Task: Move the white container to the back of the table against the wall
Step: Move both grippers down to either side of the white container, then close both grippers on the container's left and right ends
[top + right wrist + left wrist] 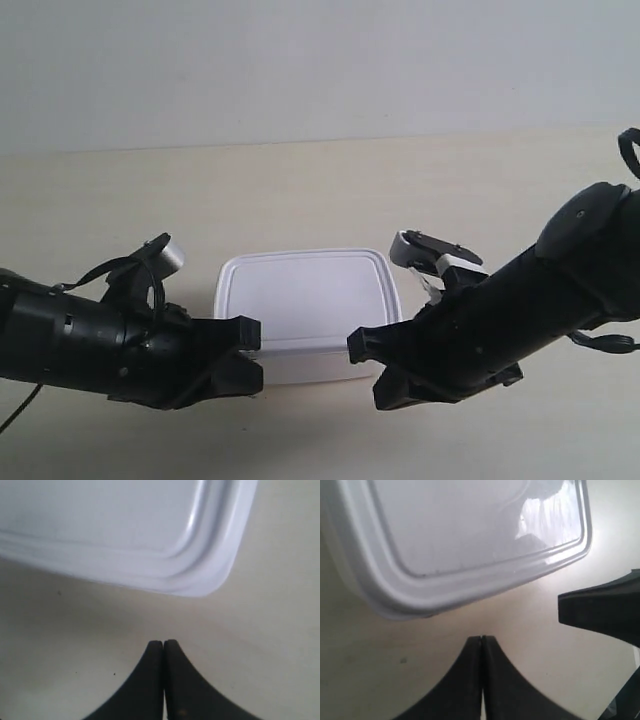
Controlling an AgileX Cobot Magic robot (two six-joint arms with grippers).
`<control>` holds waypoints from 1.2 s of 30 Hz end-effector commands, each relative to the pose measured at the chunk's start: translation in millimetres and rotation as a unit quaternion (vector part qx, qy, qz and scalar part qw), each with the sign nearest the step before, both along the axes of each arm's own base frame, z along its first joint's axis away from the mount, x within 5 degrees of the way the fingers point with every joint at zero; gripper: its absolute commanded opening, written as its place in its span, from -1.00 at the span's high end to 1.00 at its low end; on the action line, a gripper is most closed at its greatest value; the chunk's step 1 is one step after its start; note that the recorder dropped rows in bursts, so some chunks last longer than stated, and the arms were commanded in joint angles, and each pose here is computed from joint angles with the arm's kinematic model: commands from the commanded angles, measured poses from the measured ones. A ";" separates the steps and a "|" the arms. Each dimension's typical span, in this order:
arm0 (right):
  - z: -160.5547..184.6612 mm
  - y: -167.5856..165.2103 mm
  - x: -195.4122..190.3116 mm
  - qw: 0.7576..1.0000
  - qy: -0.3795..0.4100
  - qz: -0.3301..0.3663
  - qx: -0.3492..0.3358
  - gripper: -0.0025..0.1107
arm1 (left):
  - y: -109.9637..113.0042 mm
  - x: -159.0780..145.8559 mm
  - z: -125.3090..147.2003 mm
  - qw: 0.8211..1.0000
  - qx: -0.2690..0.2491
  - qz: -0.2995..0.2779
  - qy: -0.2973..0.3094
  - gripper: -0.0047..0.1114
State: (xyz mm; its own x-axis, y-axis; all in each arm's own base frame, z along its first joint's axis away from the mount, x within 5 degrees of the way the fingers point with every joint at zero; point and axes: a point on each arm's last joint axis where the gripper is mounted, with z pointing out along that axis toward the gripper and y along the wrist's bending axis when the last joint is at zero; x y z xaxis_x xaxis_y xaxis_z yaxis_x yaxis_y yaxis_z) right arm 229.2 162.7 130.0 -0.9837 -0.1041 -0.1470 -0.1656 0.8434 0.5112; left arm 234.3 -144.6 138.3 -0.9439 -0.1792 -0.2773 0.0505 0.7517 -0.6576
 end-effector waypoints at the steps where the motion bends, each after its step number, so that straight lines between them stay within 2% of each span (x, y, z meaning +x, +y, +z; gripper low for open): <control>1: -1.2 6.0 10.1 1.000 -0.010 0.002 0.005 0.96 | -3.2 2.9 -6.9 1.000 0.004 -0.003 0.008 0.92; 12: -9.1 13.3 21.1 1.000 0.003 0.007 0.007 0.96 | -0.4 5.3 -17.0 0.999 0.029 0.007 0.017 0.92; 26: -9.8 11.4 25.9 1.000 -0.019 -0.008 -0.004 0.96 | -6.0 24.2 -4.1 0.999 0.031 0.006 -0.025 0.92; 36: -10.5 7.5 34.2 0.997 -0.059 -0.031 -0.025 0.96 | -0.9 29.8 -13.9 0.996 0.080 0.007 -0.037 0.92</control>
State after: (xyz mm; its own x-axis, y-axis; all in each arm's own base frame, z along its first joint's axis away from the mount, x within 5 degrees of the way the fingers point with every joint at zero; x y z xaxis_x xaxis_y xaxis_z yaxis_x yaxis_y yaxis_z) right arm 259.6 170.4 118.5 -0.9743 -0.0543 -0.2187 -0.1535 0.8705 0.4676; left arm 261.8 -144.1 129.8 -0.9165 -0.1643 -0.3648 0.0701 0.8318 -0.5507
